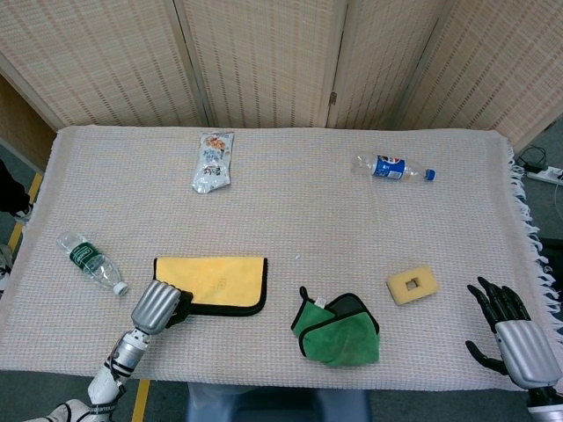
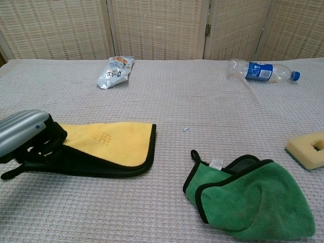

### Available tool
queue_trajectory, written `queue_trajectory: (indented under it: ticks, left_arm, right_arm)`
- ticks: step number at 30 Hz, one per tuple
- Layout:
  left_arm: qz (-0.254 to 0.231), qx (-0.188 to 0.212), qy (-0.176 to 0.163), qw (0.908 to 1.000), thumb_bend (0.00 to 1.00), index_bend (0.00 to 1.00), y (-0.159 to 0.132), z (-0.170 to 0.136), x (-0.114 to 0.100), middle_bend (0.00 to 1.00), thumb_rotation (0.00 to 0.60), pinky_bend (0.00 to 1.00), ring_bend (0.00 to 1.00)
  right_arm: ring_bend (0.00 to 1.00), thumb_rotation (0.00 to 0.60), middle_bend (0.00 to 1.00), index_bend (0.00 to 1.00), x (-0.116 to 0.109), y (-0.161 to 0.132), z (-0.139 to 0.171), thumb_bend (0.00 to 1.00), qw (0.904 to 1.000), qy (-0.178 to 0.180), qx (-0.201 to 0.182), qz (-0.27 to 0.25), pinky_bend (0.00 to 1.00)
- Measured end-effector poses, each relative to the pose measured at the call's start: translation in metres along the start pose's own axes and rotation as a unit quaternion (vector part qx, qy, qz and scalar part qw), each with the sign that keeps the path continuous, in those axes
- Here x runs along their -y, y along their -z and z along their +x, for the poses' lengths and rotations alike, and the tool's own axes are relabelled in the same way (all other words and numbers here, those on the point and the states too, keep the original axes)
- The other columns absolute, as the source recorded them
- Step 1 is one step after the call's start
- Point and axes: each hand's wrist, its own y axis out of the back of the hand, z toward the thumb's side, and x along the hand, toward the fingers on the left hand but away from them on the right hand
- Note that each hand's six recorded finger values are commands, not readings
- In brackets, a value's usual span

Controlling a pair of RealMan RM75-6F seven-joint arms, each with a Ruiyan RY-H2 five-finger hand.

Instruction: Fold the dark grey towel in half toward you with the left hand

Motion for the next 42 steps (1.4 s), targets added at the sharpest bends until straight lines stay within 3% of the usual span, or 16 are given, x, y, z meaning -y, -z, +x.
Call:
queue_trajectory:
  ticks: [8, 12, 16, 22, 29, 42]
  left_arm:
    - [0.006, 0.006, 0.01, 0.9999, 0.67, 0.67, 0.0, -0.007, 0.007, 1.0, 0.6, 1.0, 1.0]
    - [0.009, 0.003, 0.013, 0.9999, 0.66, 0.5, 0.002, -0.008, 0.008, 1.0, 0.6, 1.0, 1.0]
    - [0.013, -0.002, 0.014, 0.9998, 0.54, 0.33, 0.006, -0.011, 0.006, 1.0, 0.6, 1.0, 1.0]
    - [0.019, -0.015, 0.023, 0.9994, 0.37, 0.23, 0.011, -0.016, 0.004, 1.0, 0.6, 1.0, 1.0]
    - [0.017, -0.025, 0.032, 0.999, 0.27, 0.2, 0.015, -0.012, 0.004, 1.0, 0.6, 1.0, 1.0]
    - [0.014, -0.02, 0.053, 0.9983, 0.28, 0.19, 0.008, -0.026, -0.01, 1.0, 0.6, 1.0, 1.0]
  right_arm:
    - [0.0, 0.6, 0.0, 0.0, 0.001, -0.001, 0.0, 0.35, 1.0, 0.0, 0.0, 0.001, 0.0]
    - [0.0, 0.6, 0.0, 0.0, 0.0, -0.001, 0.0, 0.35, 1.0, 0.001, 0.0, 0.001, 0.0]
    - [0.0, 0.6, 0.0, 0.0, 0.0, -0.001, 0.0, 0.35, 1.0, 0.001, 0.0, 0.001, 0.0]
    - [0.0, 0.6, 0.0, 0.0, 0.001, -0.001, -0.001, 0.35, 1.0, -0.001, 0.0, 0.002, 0.0]
    - [0.0, 0.6, 0.0, 0.0, -0.001, -0.001, 0.0, 0.35, 1.0, 0.004, 0.0, 0.001, 0.0]
    - [0.0, 0.6, 0.0, 0.0, -0.003, 0.001, 0.001, 0.35, 1.0, 0.007, 0.001, -0.002, 0.0]
